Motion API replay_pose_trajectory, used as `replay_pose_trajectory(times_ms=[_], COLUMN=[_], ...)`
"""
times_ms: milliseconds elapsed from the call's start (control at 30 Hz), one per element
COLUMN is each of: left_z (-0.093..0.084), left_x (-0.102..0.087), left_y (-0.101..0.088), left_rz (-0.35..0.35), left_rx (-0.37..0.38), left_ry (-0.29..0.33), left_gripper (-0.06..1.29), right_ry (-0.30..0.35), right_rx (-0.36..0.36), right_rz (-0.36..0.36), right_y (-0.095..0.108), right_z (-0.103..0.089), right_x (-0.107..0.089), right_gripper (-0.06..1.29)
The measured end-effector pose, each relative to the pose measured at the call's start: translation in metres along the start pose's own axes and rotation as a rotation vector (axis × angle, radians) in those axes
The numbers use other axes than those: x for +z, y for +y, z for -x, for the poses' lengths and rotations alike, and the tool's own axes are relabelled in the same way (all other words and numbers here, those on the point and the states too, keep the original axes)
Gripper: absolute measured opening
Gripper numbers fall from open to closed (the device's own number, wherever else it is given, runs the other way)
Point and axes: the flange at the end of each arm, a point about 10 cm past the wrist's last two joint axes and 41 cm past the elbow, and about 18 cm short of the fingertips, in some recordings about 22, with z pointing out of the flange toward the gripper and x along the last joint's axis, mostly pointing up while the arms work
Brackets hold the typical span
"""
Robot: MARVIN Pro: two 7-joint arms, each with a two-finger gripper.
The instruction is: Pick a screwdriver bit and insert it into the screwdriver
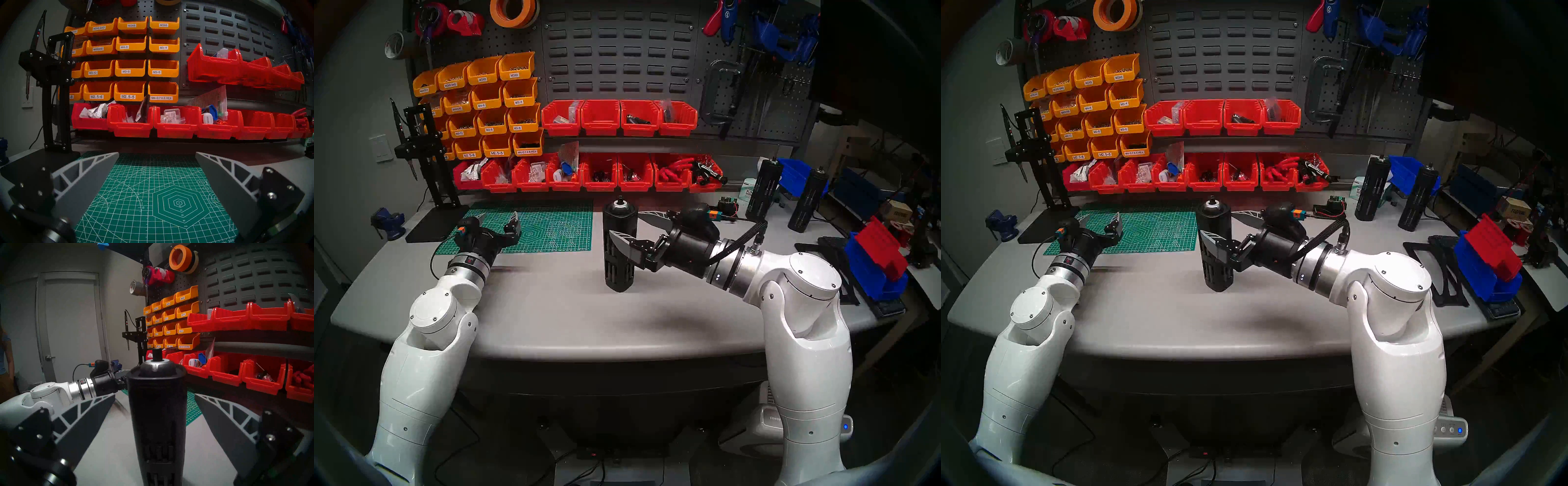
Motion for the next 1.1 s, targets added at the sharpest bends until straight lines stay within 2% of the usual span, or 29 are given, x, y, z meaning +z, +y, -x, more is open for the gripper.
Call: replay_pose_trajectory(times_ms=[400,700,1100], left_z=[0.000,0.000,0.000], left_x=[0.000,0.000,0.000], left_y=[0.000,0.000,0.000], left_rz=[0.000,0.000,0.000], left_rx=[0.000,0.000,0.000], left_ry=[0.000,0.000,0.000], left_gripper=[1.23,1.23,1.23], right_ry=[-0.002,-0.033,-0.055], right_rx=[-0.016,-0.011,0.002], right_rz=[0.023,0.048,0.048], right_y=[-0.014,-0.023,-0.032], right_z=[-0.004,0.003,0.016], right_x=[-0.026,-0.052,-0.070], right_gripper=[1.21,1.21,1.21])
